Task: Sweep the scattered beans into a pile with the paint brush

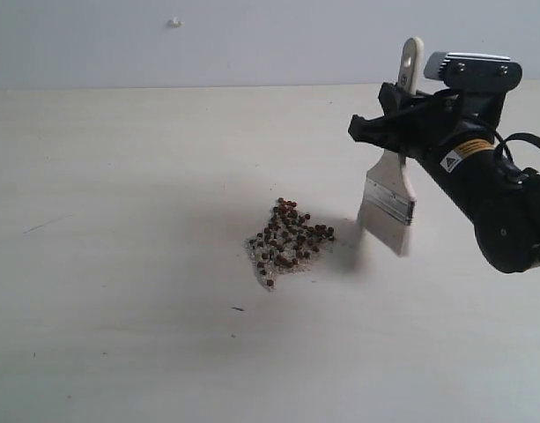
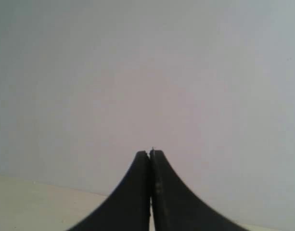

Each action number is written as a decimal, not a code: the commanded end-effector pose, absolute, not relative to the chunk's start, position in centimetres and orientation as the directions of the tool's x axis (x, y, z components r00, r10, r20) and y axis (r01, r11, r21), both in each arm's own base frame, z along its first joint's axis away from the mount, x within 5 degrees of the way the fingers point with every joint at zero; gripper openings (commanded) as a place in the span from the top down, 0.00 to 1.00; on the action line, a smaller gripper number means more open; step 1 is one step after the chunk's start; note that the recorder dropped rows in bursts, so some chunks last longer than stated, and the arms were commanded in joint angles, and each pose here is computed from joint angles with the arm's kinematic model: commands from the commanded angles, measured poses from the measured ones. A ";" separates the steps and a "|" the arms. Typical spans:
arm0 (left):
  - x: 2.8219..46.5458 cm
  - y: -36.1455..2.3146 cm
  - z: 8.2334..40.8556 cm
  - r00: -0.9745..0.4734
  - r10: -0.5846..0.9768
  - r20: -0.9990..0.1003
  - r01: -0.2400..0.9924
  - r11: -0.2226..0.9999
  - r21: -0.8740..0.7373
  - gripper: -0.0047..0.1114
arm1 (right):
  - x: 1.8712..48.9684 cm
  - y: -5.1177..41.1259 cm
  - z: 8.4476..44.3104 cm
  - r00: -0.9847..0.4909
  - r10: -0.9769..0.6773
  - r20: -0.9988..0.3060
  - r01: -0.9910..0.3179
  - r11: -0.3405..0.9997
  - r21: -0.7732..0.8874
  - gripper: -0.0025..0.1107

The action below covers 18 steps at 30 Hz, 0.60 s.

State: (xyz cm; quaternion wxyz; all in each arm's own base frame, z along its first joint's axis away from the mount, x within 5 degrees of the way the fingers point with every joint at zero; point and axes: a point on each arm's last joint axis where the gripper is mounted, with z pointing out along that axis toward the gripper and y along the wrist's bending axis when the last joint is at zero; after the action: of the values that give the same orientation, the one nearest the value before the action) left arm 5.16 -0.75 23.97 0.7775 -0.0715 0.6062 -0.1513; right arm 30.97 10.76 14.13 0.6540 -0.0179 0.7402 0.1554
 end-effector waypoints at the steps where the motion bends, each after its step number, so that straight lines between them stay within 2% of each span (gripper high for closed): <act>1: 5.1 -0.7 23.8 0.218 -0.314 -0.924 0.144 0.947 -0.288 0.96 | 30.9 10.7 12.9 -0.193 0.151 -0.970 -0.211 0.959 0.191 0.98; 18: 5.1 -0.7 23.8 0.218 -0.314 -0.924 0.144 0.947 -0.288 0.96 | 31.2 13.1 12.0 -0.256 0.185 -0.949 -0.412 0.867 0.280 0.98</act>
State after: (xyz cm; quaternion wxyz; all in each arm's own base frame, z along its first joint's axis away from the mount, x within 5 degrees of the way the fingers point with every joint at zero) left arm 5.16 -0.75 23.97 0.7775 -0.0715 0.6062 -0.1513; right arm 31.14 12.74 11.76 0.6014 -0.0686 0.7618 0.2308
